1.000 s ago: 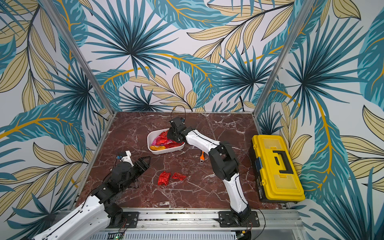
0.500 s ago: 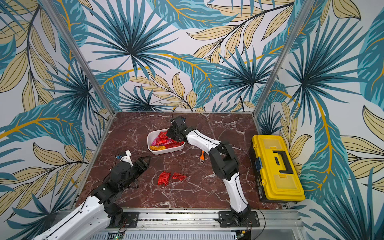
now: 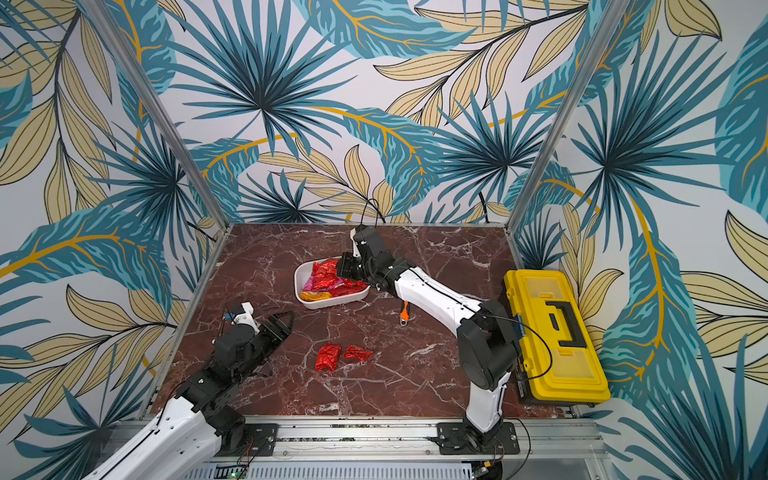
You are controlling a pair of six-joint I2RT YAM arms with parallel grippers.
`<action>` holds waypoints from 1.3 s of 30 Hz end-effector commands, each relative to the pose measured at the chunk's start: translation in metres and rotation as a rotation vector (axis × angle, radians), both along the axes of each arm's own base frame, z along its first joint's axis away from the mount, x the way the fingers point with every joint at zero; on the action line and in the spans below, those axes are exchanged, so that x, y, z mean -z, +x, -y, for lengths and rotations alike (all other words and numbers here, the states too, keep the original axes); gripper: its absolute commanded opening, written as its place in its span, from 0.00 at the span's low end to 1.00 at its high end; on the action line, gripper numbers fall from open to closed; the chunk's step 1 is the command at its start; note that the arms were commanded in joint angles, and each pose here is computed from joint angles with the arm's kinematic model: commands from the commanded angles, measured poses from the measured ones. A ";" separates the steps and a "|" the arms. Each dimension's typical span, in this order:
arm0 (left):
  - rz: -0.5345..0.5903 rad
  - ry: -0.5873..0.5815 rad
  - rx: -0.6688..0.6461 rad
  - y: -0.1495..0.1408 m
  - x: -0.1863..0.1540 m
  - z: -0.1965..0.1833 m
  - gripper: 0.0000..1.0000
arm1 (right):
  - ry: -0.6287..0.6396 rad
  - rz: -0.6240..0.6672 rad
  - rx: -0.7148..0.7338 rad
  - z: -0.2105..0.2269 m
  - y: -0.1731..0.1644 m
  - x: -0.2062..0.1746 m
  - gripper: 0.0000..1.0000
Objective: Take the tea bags out of the storage box
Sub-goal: Pick up the tea bag from the storage box, then place the tea bag at the center of the board.
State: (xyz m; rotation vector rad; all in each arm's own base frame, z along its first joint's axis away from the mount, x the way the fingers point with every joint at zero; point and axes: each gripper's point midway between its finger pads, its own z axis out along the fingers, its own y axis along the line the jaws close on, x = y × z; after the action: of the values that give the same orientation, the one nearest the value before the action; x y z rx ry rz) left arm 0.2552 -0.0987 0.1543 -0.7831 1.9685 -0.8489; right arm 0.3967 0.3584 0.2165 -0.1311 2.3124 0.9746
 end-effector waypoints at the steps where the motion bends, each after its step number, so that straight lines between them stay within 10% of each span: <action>1: -0.036 0.031 -0.051 -0.004 -0.007 -0.016 0.72 | -0.130 -0.014 -0.247 -0.009 -0.052 0.036 0.00; 12: -0.192 0.072 -0.189 -0.034 0.030 -0.048 0.72 | -0.435 -0.054 -0.729 -0.032 -0.162 0.113 0.00; 28: -0.246 0.064 -0.171 -0.043 0.055 -0.047 0.71 | -0.461 -0.030 -0.848 -0.078 -0.178 0.144 0.00; 39: -0.219 0.042 -0.125 -0.038 0.059 -0.036 0.71 | -0.509 0.045 -0.773 -0.074 -0.161 0.134 0.40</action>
State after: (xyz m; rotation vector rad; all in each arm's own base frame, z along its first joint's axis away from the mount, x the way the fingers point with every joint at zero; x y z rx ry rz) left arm 0.2141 -0.0597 0.0985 -1.0311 2.1026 -0.6508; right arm 0.2282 0.4355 0.0763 -1.3427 2.4685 0.7210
